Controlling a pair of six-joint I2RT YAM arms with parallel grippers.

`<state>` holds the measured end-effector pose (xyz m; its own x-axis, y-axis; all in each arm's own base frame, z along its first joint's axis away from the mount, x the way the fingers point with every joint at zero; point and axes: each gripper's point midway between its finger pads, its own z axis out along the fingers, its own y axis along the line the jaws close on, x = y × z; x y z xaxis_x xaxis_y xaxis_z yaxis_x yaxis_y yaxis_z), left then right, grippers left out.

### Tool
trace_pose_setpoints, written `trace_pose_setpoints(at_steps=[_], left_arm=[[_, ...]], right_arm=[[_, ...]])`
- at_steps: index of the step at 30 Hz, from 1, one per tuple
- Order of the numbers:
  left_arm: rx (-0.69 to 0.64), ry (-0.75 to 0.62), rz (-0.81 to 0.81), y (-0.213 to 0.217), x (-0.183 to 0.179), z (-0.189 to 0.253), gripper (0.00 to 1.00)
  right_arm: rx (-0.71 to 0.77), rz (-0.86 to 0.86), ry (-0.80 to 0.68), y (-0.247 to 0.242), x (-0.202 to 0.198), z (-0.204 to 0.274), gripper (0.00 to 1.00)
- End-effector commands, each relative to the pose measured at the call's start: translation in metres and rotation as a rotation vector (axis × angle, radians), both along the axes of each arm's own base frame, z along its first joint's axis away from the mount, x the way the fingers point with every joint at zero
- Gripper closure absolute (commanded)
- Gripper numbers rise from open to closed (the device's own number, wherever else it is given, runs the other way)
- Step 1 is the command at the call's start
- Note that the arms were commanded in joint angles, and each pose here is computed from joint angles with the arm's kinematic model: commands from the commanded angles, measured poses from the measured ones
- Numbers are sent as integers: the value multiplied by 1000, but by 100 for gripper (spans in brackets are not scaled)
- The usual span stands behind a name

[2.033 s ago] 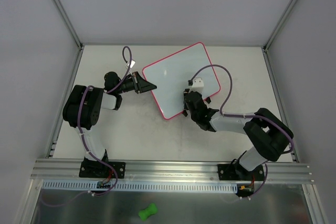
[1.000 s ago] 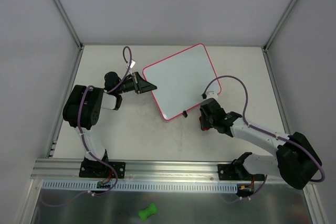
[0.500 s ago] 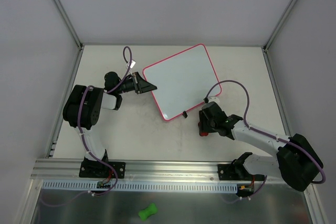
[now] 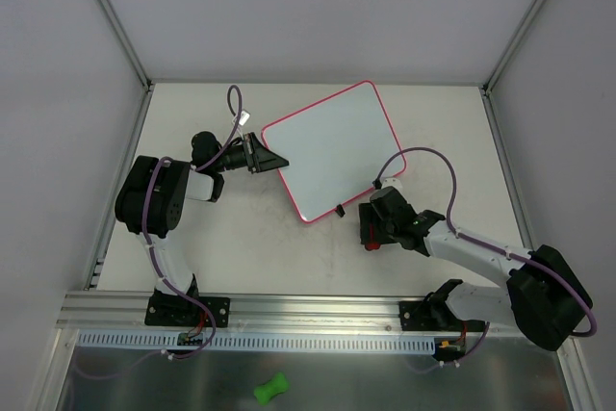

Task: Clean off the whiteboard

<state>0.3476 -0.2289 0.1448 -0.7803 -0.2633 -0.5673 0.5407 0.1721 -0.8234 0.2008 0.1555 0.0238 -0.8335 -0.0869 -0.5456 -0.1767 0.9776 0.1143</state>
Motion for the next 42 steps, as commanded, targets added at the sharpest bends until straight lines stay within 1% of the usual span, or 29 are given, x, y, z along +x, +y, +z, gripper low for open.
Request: trace_pose_setpoints(at_steps=[1,11,14,17,18,20,22,23,25,27,28,32,36,37,38,42], left_arm=[[-52,-409,-48,-2,-7,52,75],[-51,-399,-24,2,-3,50,64],[-50,-387,-3,6,-1,48,63],[-50,-368,23,11,3,45,63],[-49,-365,31,13,5,45,63],[-49,-357,46,16,6,43,63],[-47,-351,54,18,7,42,60],[-47,-347,60,19,7,41,58],[-45,-340,72,22,9,40,51],[-42,-335,89,24,11,39,46],[-37,-321,99,26,13,37,42],[-34,-309,134,34,15,37,37],[-34,-307,157,39,16,39,17],[-35,-315,156,40,16,42,11],[-35,-318,152,40,15,43,1],[-36,-321,154,40,9,46,1]], right_arm=[[33,11,-39,9,10,15,24],[44,11,-60,9,11,21,21],[56,11,-78,9,12,26,20],[71,25,-98,11,13,33,4],[80,34,-102,13,13,35,1],[96,58,-121,17,15,44,1],[105,78,-129,20,15,48,1],[103,90,-138,20,16,50,1],[109,102,-151,21,17,55,1],[107,121,-157,22,18,57,1],[109,125,-158,23,18,58,1],[110,142,-170,24,18,61,1],[101,154,-183,23,20,63,1],[99,159,-186,23,20,64,1],[100,163,-188,24,21,64,1],[100,172,-192,24,22,64,1]])
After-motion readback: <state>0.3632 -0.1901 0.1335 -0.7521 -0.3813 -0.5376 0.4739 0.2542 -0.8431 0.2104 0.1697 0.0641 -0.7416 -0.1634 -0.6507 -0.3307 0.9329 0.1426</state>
